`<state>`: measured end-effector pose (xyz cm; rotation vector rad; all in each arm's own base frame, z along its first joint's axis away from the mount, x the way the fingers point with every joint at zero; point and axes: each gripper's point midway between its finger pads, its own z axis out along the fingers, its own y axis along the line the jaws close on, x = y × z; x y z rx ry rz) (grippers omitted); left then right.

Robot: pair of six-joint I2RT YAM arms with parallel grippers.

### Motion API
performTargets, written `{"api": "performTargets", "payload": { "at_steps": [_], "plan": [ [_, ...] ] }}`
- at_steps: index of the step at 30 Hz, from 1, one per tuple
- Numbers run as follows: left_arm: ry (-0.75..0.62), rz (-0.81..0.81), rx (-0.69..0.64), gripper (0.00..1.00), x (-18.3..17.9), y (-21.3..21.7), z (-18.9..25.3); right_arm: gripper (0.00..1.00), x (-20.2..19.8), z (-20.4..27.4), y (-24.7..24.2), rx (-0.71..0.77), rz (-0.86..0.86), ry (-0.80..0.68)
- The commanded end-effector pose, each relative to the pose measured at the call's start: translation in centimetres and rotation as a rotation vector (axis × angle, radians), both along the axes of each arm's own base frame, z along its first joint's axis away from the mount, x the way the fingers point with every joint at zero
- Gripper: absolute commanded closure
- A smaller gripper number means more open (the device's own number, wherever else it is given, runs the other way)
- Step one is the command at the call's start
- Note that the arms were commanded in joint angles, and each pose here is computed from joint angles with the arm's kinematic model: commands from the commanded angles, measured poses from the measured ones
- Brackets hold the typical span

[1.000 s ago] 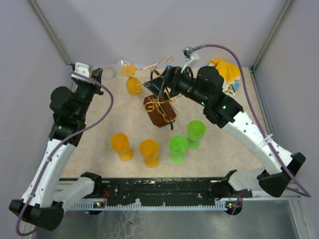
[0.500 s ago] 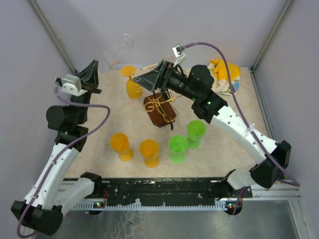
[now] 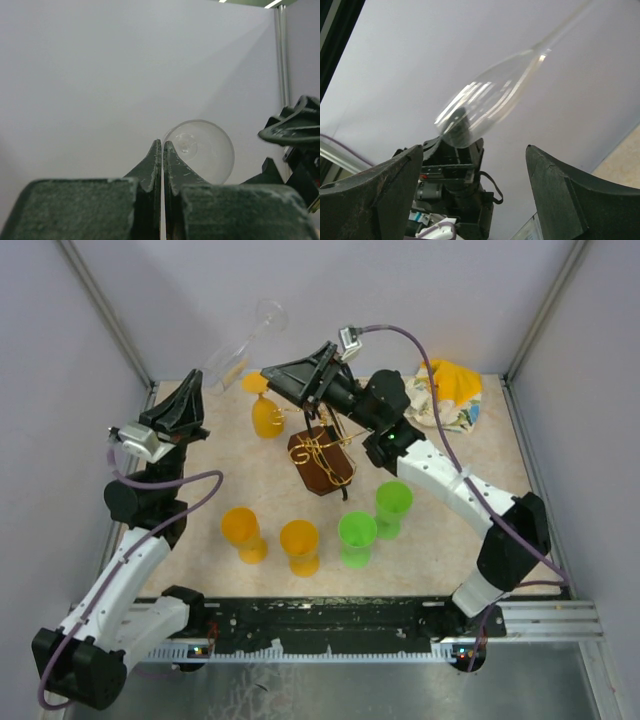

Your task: Place the wine glass upside down on the wine glass rack

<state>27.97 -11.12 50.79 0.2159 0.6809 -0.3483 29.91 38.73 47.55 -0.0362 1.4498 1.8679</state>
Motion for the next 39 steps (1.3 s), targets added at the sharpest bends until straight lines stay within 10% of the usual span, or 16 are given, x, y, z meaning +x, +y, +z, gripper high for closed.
{"api": "performTargets", "payload": {
  "at_steps": [1, 39],
  "plan": [
    [-0.127, -0.049, -0.037, 1.0, -2.7, 0.0, 2.5, 0.19, 0.2, 4.4, -0.6, 0.116, -0.012, -0.044],
    [-0.093, -0.104, -0.037, 1.0, -2.4, -0.8, -0.1, 0.63, 4.6, 5.9, 3.7, 0.135, -0.03, -0.09]
  ]
}}
